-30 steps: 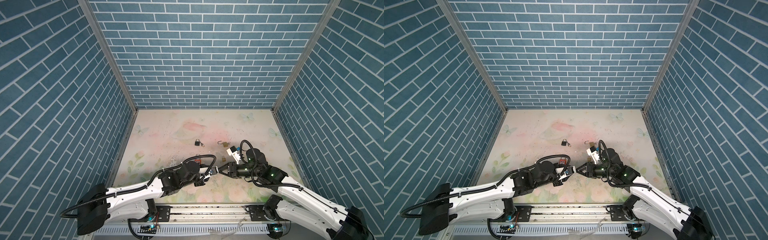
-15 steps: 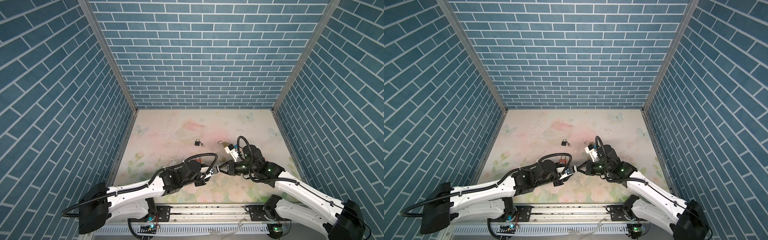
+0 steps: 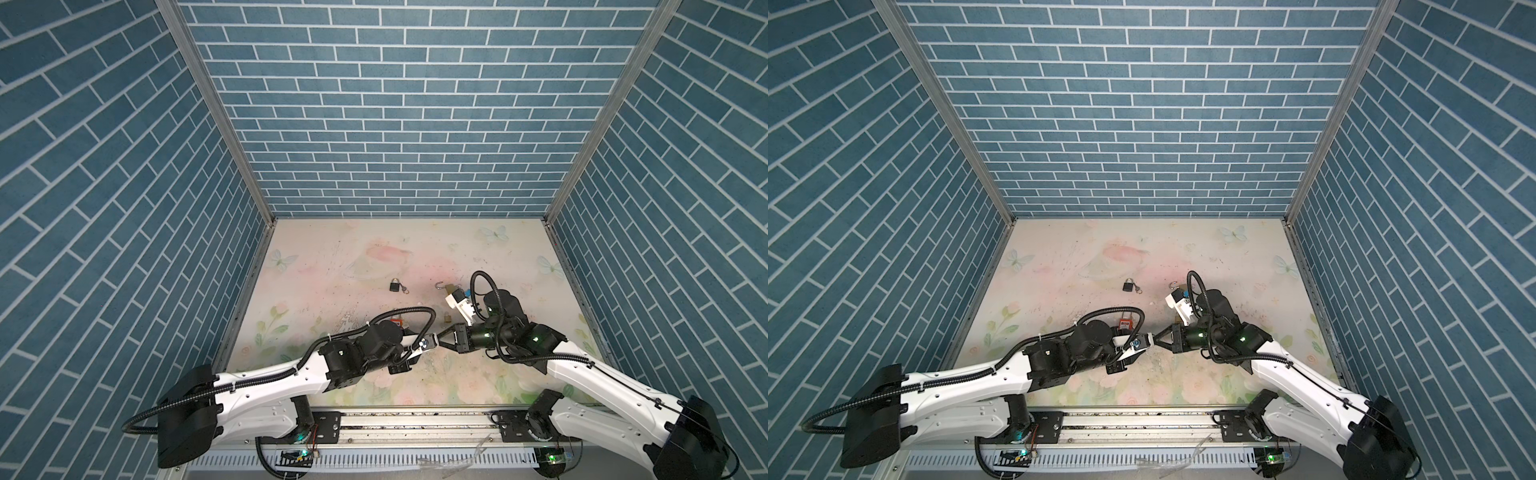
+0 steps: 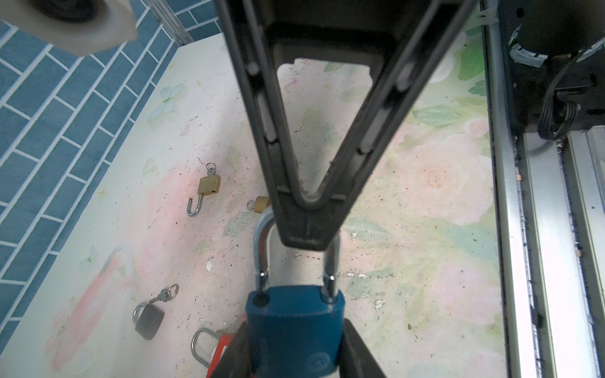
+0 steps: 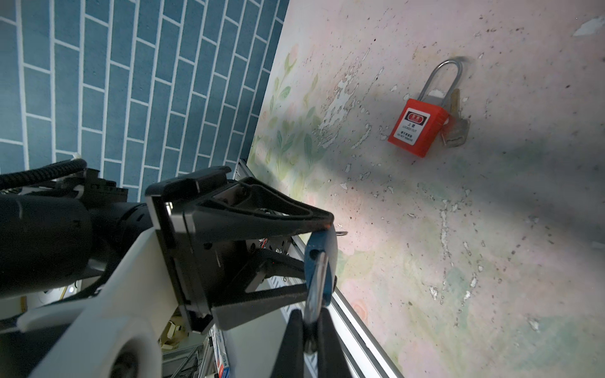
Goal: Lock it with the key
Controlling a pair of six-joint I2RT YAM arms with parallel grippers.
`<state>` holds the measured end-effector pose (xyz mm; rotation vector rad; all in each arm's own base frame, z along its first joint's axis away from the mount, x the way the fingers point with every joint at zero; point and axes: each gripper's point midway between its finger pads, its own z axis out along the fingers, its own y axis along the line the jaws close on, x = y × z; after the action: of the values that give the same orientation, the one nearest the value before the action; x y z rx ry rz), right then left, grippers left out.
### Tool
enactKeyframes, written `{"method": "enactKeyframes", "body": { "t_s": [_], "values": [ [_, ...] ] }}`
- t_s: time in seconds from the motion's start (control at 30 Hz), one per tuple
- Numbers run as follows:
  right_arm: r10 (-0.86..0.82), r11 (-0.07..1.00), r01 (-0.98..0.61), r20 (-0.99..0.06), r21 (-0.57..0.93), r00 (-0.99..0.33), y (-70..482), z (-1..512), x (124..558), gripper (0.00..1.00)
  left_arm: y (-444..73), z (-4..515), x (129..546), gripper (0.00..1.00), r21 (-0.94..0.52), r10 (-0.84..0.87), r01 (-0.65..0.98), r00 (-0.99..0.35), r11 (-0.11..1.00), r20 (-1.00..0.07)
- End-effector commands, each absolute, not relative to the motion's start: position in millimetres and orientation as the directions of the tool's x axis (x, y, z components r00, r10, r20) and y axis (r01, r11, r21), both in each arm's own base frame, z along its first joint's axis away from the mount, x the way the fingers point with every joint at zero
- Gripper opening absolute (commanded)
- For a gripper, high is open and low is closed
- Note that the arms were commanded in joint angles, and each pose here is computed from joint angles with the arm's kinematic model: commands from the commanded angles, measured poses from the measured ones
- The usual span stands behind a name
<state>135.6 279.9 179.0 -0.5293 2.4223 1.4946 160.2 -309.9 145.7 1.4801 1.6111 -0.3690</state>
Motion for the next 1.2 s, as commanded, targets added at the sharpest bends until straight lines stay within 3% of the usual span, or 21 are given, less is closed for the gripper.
{"method": "enactKeyframes", "body": {
  "t_s": [0.0,0.5,0.97,1.17],
  "values": [
    [-0.237,0.325,-0.487,-0.429,0.811,-0.872,285.7,181.7,124.5,0.00,-332.4,196.2,160.8,0.00,0.367,0.510,0.896,0.199,0.251,-0.837],
    [-0.289,0.308,-0.455,-0.373,0.836,-0.882,288.2,164.5,115.1,0.00,-352.1,245.4,167.1,0.00,0.369,0.380,0.881,0.245,0.298,-0.892],
    [-0.329,0.168,-0.552,-0.481,0.817,-0.813,285.7,181.6,96.3,0.00,-360.0,251.1,160.1,0.00,0.383,0.355,0.893,0.286,0.239,-0.890],
    [-0.337,0.194,-0.522,-0.444,0.830,-0.830,285.7,170.3,96.8,0.00,-360.8,273.3,163.8,0.00,0.392,0.313,0.878,0.304,0.273,-0.900]
  ]
}}
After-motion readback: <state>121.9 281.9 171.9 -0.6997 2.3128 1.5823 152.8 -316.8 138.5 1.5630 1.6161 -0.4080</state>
